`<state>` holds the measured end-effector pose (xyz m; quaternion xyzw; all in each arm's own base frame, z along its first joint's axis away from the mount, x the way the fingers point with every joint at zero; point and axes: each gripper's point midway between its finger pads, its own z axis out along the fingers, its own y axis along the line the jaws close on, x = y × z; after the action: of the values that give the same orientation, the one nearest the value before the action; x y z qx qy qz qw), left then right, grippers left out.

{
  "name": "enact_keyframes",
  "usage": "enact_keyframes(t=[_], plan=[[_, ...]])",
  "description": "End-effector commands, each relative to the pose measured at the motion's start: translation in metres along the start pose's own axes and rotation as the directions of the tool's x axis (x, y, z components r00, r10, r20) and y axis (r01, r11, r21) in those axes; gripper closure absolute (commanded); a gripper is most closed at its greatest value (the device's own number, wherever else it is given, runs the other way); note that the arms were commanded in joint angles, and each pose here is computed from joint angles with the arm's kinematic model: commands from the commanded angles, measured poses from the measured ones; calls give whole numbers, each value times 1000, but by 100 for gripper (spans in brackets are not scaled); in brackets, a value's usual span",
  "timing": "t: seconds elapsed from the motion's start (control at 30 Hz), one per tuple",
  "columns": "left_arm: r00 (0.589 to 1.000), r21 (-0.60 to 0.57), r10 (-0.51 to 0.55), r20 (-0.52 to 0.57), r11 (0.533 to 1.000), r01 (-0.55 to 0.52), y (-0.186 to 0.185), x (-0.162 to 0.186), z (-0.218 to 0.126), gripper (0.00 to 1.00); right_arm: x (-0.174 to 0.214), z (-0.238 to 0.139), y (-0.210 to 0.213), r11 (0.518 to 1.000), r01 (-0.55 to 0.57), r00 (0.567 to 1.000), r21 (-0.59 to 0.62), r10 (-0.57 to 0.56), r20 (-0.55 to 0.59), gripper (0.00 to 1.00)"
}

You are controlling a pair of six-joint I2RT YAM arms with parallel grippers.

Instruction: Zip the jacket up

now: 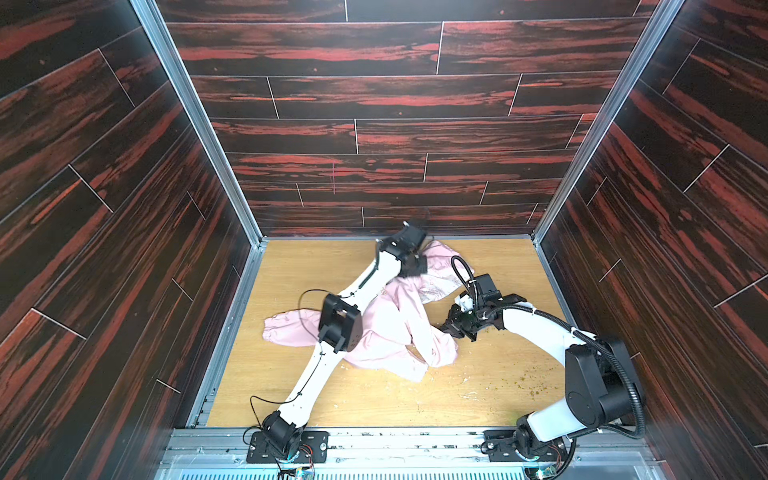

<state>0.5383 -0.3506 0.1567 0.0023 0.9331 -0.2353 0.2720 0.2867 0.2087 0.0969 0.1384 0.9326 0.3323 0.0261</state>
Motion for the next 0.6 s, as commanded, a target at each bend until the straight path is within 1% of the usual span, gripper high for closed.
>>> enact_keyframes(t=[0.0, 0.03, 0.1, 0.13, 0.23, 0.33, 0.4, 0.5, 0.53, 0.57], plan=[[924, 284, -198, 328, 953, 103, -38, -123, -145, 100, -17, -28, 26, 996, 90, 992, -10, -88, 92, 100], [903, 324, -242, 354, 938, 124, -38, -136, -160, 100, -22, -34, 31, 995, 99, 989, -8, -98, 109, 100], [848, 441, -336, 411, 887, 137, -44, -167, -194, 100, -35, -52, 40, 993, 118, 980, -1, -116, 160, 100], [827, 479, -368, 425, 867, 140, -44, -177, -206, 100, -41, -61, 43, 992, 124, 975, 3, -123, 187, 100], [748, 619, -498, 438, 771, 151, -48, -208, -238, 100, -61, -100, 61, 987, 160, 949, 14, -157, 274, 100], [650, 759, -646, 400, 631, 161, -44, -237, -265, 100, -73, -143, 80, 981, 193, 915, 20, -187, 357, 100], [575, 847, -743, 342, 509, 155, -40, -255, -282, 100, -79, -175, 99, 973, 232, 881, 17, -217, 420, 100], [499, 926, -831, 246, 353, 131, -36, -270, -297, 100, -76, -215, 128, 949, 316, 825, 10, -280, 491, 100], [480, 944, -851, 213, 306, 124, -35, -273, -300, 100, -73, -228, 139, 938, 346, 805, -3, -296, 515, 100], [467, 955, -864, 189, 273, 117, -34, -275, -302, 100, -68, -243, 153, 921, 390, 776, -21, -316, 545, 100]])
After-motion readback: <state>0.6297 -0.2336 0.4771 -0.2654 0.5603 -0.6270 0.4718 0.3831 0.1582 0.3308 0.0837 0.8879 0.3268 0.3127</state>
